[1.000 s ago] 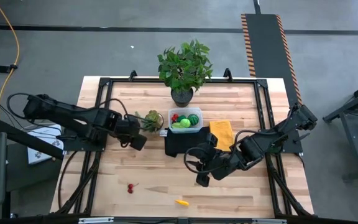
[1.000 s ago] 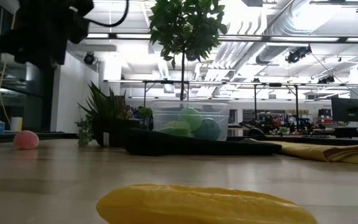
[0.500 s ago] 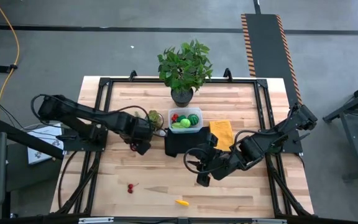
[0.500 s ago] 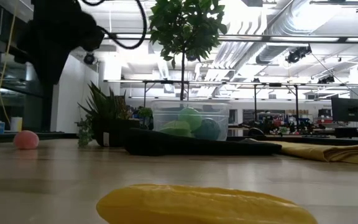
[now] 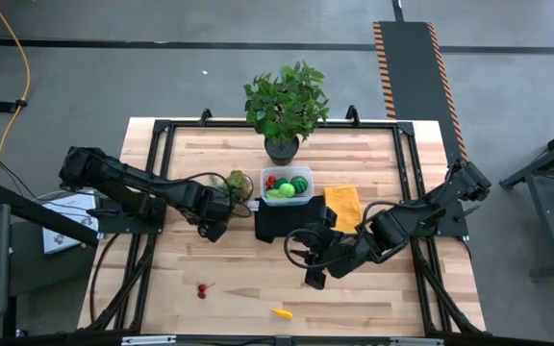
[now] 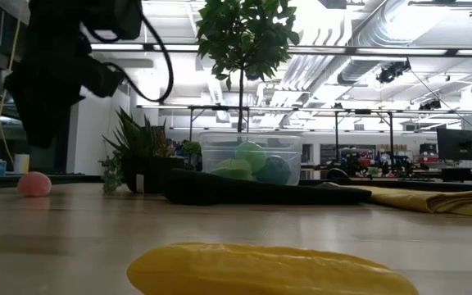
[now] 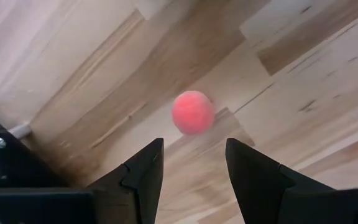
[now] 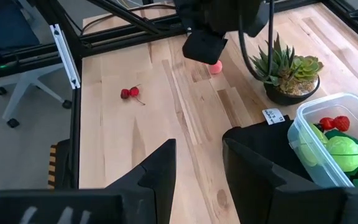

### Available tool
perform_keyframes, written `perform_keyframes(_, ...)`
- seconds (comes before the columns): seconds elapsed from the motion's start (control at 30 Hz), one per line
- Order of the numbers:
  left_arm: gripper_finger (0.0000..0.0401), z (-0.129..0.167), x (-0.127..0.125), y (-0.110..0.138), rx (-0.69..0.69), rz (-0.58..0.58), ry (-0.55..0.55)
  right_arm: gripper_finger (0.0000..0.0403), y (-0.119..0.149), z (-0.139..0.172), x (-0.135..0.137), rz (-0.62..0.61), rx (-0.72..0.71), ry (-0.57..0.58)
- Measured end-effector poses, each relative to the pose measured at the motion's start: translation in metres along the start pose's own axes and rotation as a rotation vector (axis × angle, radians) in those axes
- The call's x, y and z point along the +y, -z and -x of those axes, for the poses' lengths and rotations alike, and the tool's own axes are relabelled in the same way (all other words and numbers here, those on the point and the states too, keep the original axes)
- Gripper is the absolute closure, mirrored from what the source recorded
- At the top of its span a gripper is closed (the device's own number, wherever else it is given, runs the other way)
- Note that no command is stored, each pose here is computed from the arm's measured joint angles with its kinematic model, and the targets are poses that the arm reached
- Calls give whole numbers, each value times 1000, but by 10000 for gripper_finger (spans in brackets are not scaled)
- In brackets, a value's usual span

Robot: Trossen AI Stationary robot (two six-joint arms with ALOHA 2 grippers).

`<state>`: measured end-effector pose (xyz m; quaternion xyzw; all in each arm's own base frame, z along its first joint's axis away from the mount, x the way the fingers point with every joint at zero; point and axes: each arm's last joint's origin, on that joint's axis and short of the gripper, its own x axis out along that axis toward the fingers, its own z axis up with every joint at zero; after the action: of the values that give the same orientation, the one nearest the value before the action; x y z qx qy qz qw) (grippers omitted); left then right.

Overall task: Pick and placing Produce into tupperware
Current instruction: Put the peach into the transparent bin

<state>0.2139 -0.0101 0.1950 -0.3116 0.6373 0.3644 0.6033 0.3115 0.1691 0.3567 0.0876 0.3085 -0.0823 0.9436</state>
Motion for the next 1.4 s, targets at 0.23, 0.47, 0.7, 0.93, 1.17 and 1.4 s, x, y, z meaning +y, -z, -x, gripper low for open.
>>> perform_keyframes(0.23,238,-14,0,1,-6,2,27,279,0,0,0,-7,1,-2)
perform_keyframes(0.47,238,-24,4,4,0,1,14,279,0,0,0,-26,1,-2)
perform_keyframes(0.7,225,-32,3,4,5,-7,58,279,0,0,0,-43,0,-2)
perform_keyframes(0.93,170,-33,4,4,-12,-3,47,279,0,0,0,-50,-1,-2)
perform_keyframes(1.17,154,-33,3,3,-38,-7,50,279,0,0,0,-53,-2,-1)
perform_keyframes(1.4,169,-33,4,-1,-53,-11,50,279,0,0,0,-54,-3,0)
